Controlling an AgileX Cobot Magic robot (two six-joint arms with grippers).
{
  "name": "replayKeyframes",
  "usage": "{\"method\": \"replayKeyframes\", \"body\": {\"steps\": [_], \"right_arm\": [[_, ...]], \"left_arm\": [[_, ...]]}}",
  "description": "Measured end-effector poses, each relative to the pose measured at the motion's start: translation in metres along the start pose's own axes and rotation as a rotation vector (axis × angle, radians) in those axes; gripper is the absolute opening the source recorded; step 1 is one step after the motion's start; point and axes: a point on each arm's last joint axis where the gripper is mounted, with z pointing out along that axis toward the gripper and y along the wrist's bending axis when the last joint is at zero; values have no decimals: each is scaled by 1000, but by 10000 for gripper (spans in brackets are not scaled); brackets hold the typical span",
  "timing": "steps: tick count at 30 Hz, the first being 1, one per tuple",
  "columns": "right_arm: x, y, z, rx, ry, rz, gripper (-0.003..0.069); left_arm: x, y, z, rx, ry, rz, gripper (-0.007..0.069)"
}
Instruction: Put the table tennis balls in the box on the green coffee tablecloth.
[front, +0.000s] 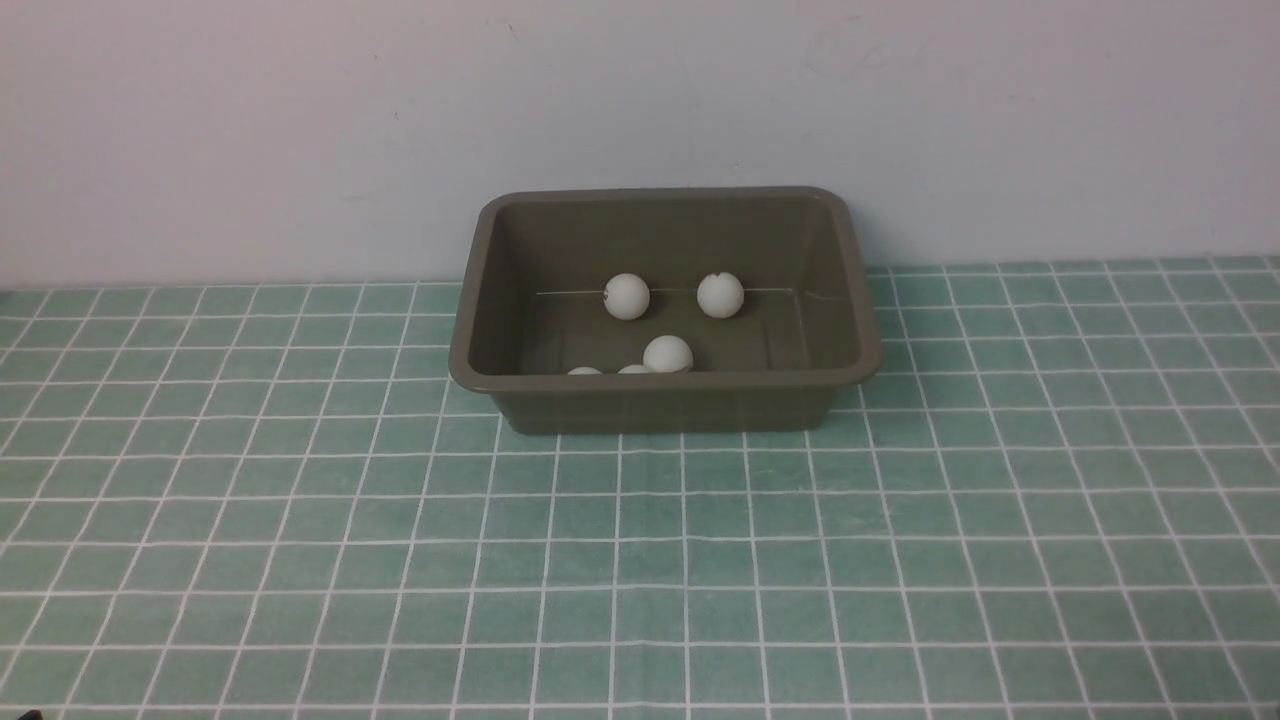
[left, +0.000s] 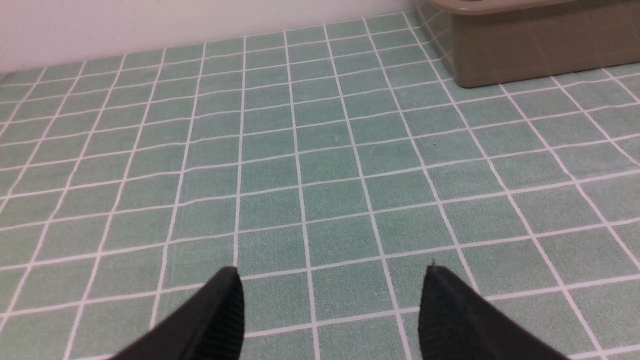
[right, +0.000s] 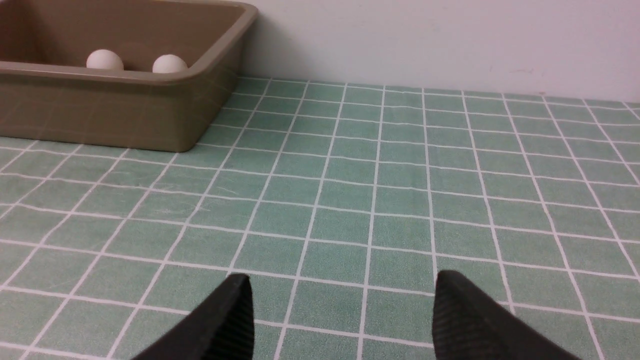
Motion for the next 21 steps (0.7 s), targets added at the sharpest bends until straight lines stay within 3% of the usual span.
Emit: {"method": "replayKeyframes", "body": {"steps": [21], "right_arm": [[0, -3, 0, 45, 3, 0, 441]], "left_arm": [[0, 0, 0, 0, 0, 0, 426]]}}
